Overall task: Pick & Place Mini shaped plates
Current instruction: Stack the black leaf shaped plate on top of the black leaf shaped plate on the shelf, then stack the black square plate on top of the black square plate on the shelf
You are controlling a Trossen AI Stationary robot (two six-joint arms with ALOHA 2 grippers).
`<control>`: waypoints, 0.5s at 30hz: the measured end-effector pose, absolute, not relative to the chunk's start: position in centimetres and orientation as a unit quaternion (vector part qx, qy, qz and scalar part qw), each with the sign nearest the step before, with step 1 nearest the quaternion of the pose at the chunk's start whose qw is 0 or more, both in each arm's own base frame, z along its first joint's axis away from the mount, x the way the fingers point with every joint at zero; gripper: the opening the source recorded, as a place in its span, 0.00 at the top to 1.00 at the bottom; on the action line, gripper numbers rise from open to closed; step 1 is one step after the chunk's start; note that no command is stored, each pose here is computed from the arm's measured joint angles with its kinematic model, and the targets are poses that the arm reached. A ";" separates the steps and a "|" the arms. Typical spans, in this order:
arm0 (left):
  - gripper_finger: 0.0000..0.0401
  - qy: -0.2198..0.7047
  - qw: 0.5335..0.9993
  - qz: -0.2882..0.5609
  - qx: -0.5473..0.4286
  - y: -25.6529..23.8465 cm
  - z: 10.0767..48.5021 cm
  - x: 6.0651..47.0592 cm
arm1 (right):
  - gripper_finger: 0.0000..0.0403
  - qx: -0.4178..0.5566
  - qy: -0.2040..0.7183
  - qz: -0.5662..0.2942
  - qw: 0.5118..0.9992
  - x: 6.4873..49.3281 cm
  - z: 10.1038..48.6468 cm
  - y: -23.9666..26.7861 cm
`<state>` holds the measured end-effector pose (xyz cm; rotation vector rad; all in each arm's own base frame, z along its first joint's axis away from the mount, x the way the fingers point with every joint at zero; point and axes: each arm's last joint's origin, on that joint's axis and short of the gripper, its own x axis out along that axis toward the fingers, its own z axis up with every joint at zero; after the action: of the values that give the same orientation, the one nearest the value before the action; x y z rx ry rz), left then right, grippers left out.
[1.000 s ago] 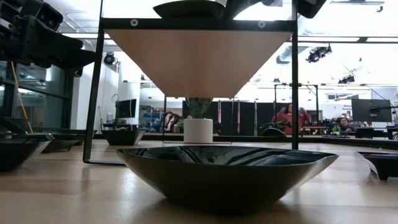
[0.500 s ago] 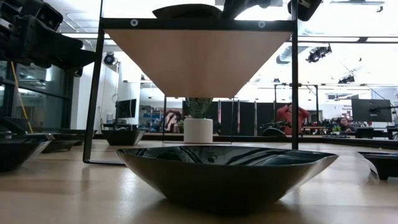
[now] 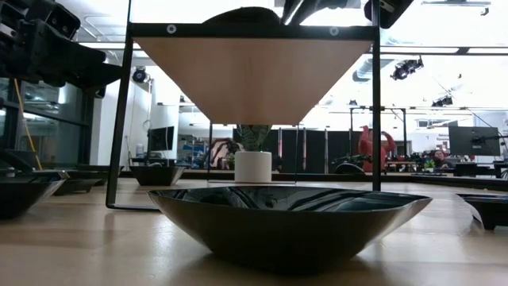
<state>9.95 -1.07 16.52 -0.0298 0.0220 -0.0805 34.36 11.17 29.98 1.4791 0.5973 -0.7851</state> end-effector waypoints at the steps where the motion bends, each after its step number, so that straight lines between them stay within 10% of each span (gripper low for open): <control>1: 0.42 0.011 0.999 -0.040 -0.015 -1.1 16.5 9.9 | 0.92 0.643 0.262 -0.342 0.633 34.4 30.0 11.2; 15: 0.42 0.011 0.999 -0.041 -0.015 -1.1 16.5 9.9 | 0.84 0.589 0.309 -0.322 0.674 33.0 31.0 10.9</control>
<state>9.95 -1.07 16.52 -0.0302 0.0220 -0.0811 32.97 10.93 30.98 1.3248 0.6946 -0.7250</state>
